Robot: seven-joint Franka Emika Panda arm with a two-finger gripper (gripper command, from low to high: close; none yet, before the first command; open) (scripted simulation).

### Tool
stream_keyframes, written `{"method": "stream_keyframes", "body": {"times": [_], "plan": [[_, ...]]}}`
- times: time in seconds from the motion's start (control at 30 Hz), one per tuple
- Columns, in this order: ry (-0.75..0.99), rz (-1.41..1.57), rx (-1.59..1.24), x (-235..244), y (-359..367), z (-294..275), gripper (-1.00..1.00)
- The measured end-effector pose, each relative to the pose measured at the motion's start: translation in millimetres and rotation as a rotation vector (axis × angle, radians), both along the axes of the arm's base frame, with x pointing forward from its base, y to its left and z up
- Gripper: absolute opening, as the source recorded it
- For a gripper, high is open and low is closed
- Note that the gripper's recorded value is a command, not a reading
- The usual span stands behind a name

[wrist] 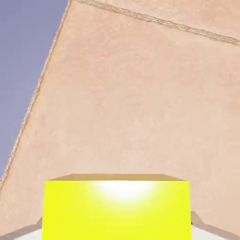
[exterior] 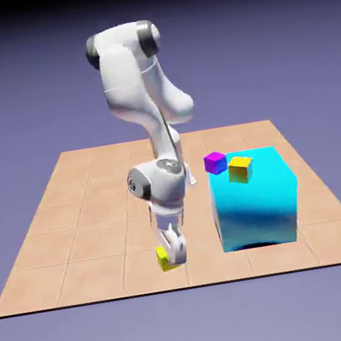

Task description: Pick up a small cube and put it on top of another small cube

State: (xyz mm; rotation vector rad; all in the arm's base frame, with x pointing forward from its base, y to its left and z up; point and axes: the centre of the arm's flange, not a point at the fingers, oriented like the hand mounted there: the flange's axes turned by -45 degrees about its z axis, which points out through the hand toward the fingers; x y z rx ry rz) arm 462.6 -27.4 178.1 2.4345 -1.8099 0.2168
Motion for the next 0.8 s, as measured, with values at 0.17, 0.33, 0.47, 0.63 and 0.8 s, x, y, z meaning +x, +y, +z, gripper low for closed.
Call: {"method": "stream_keyframes", "body": {"times": [0.17, 0.33, 0.47, 0.63, 0.8], "plan": [[-0.004, -0.051, -0.070, 14.1, 29.7, 64.8, -1.00], [-0.020, -0.101, -0.109, 16.3, 97.6, 143.7, -1.00], [-0.022, -0.145, -0.091, -2.6, 149.9, 206.3, -1.00], [-0.004, -0.134, -0.022, -58.1, 230.3, 279.0, -1.00], [0.003, -0.124, -0.003, -72.5, 244.1, 261.7, -1.00]]}}
